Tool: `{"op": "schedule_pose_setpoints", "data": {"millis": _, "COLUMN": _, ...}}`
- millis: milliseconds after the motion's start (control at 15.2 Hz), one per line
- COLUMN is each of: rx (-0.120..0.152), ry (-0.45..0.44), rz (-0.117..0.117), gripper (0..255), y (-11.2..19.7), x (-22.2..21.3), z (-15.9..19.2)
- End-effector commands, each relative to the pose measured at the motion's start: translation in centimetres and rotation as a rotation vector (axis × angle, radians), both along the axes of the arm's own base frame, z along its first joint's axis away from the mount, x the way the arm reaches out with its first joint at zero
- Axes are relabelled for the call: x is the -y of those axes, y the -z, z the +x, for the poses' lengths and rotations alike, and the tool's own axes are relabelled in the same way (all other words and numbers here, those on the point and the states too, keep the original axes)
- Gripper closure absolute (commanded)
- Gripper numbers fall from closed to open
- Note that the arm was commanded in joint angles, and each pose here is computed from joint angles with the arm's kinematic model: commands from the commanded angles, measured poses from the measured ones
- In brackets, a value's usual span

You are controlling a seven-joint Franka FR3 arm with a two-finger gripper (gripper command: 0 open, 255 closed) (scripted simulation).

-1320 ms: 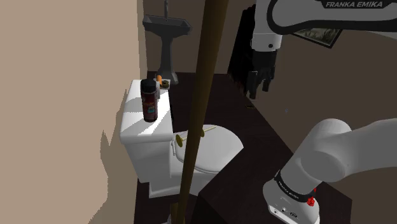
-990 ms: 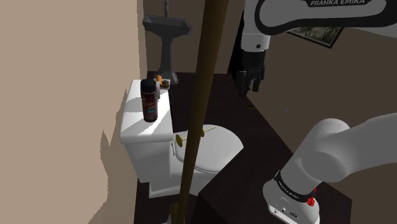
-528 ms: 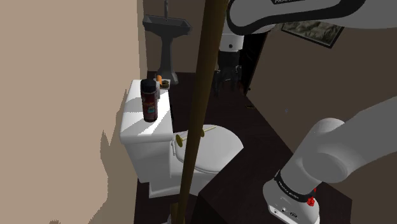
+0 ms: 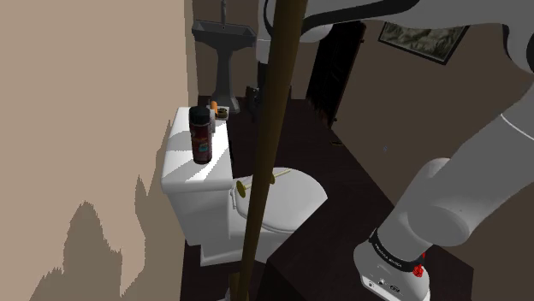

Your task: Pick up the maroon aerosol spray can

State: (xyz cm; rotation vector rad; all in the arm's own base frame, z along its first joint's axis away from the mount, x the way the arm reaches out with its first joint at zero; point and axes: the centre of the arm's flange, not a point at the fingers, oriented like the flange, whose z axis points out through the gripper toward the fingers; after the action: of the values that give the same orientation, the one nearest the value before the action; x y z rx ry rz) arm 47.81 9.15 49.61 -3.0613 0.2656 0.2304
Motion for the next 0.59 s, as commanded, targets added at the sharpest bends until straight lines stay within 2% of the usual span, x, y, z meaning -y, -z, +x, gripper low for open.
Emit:
{"op": "schedule_pose_setpoints", "data": {"millis": 0, "rx": 0.011, "ry": 0.013, "rz": 0.011, "gripper": 0, "y": 0.3, "x": -1.4, "z": 2.2}}
{"op": "schedule_pose_setpoints", "data": {"millis": 528, "rx": 0.052, "ry": 0.061, "rz": 0.051, "gripper": 0, "y": 0.6, "x": -5.9, "z": 10.6}}
